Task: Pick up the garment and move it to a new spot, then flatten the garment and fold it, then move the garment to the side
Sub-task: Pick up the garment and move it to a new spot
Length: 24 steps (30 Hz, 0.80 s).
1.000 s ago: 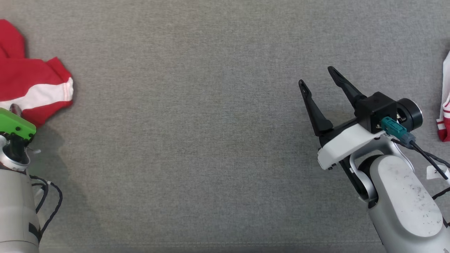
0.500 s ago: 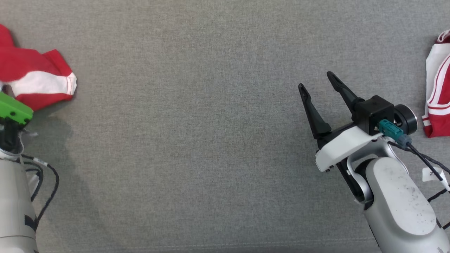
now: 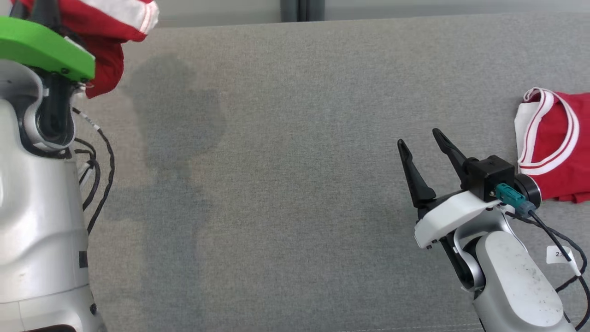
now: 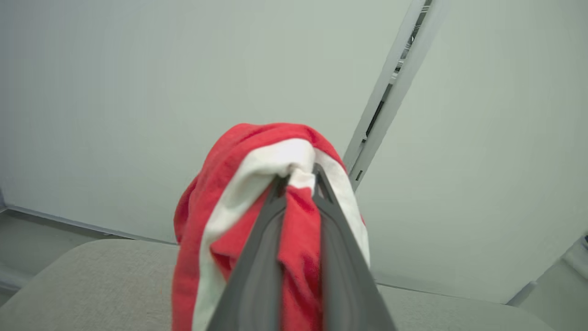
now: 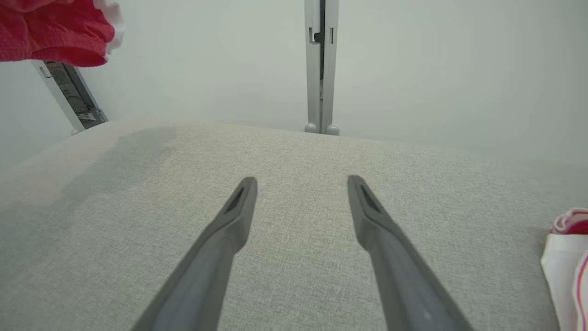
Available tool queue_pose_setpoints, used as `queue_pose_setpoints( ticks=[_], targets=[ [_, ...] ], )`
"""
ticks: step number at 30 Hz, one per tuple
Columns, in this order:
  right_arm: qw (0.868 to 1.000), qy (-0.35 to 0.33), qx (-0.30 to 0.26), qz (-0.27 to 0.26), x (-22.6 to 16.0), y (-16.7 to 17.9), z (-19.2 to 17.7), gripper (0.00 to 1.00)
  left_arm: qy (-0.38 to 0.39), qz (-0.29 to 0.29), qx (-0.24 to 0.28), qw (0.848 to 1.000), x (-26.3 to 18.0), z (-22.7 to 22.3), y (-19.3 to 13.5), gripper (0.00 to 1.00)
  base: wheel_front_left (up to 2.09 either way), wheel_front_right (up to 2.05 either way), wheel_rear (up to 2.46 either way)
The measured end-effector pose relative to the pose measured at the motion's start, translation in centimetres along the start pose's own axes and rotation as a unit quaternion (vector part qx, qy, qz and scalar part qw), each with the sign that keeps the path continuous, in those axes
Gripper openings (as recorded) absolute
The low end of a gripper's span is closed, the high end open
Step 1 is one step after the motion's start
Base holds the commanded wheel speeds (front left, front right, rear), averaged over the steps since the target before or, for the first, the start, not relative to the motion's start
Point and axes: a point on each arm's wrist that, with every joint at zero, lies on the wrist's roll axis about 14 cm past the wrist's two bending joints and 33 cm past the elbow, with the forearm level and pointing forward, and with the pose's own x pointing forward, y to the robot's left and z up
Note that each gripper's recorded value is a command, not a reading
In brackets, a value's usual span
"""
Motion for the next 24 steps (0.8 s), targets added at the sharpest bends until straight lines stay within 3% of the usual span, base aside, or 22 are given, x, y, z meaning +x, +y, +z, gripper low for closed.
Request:
queue_pose_setpoints(
  ticks=[4,11,17,24],
  targets=[
    [1.0,-0.014,-0.006,-0.024,-1.4,-1.2,1.3,1.0,-0.01,-0.068,0.0,0.998,-0.2,0.9,-5.5,0.0,0.0,0.0,0.0],
    [0.996,-0.033,-0.016,-0.081,-4.6,-4.6,3.1,1.0,0.02,-0.189,-0.01,0.982,-1.2,-2.5,-15.6,0.0,0.0,0.0,0.0],
    [0.99,-0.028,-0.013,-0.14,-7.8,-7.6,2.8,1.0,0.103,-0.26,-0.043,0.959,-2.3,-9.3,-22.0,0.0,0.0,0.0,0.0],
    [0.981,-0.019,-0.004,-0.195,-10.9,-9.9,2.0,1.0,0.235,-0.271,-0.038,0.933,-5.3,-20.6,-24.6,0.0,0.0,0.0,0.0]
  ],
)
